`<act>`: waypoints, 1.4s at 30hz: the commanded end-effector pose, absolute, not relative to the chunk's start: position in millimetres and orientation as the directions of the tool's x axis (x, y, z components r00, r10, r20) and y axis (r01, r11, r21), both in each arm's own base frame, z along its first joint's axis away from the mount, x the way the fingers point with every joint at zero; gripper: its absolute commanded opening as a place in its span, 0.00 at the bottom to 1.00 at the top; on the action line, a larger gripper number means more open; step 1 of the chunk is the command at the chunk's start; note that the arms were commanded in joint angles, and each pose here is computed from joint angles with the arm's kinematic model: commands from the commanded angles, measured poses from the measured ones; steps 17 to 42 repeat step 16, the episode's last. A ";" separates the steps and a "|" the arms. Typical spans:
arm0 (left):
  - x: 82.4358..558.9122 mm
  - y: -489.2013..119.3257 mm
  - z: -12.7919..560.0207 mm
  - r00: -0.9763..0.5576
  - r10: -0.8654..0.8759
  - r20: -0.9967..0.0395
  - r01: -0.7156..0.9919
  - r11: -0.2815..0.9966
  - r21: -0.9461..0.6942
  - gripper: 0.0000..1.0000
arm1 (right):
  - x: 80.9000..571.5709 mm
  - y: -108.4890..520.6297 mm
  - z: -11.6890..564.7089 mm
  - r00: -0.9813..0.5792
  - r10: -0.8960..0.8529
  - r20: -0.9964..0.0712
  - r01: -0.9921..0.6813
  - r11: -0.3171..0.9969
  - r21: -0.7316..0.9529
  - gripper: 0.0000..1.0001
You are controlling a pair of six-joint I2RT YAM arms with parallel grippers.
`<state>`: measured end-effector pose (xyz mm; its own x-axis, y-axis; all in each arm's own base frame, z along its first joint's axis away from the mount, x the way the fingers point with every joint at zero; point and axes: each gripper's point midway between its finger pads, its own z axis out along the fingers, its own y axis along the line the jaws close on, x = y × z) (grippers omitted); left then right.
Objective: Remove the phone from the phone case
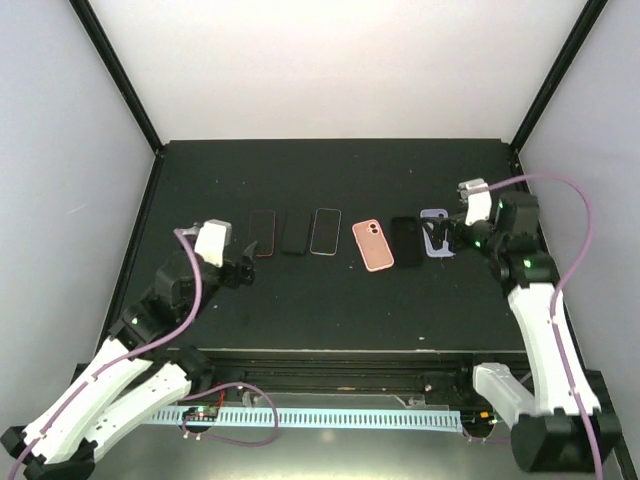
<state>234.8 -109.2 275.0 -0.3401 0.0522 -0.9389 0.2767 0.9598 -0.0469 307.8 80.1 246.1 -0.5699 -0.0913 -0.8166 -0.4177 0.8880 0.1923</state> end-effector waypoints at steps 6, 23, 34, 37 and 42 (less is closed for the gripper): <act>232.4 -67.9 264.1 -0.283 -0.087 -0.955 0.072 0.991 -0.112 0.99 | 269.5 82.6 287.1 -0.334 0.014 -0.942 -0.442 0.881 0.170 1.00; 240.7 -64.8 247.7 -0.313 0.042 -0.949 0.054 0.998 0.027 0.99 | 259.3 63.4 310.9 -0.218 0.076 -0.973 -0.341 0.928 0.149 1.00; 240.7 -64.8 247.7 -0.313 0.042 -0.949 0.054 0.998 0.027 0.99 | 259.3 63.4 310.9 -0.218 0.076 -0.973 -0.341 0.928 0.149 1.00; 240.7 -64.8 247.7 -0.313 0.042 -0.949 0.054 0.998 0.027 0.99 | 259.3 63.4 310.9 -0.218 0.076 -0.973 -0.341 0.928 0.149 1.00; 240.7 -64.8 247.7 -0.313 0.042 -0.949 0.054 0.998 0.027 0.99 | 259.3 63.4 310.9 -0.218 0.076 -0.973 -0.341 0.928 0.149 1.00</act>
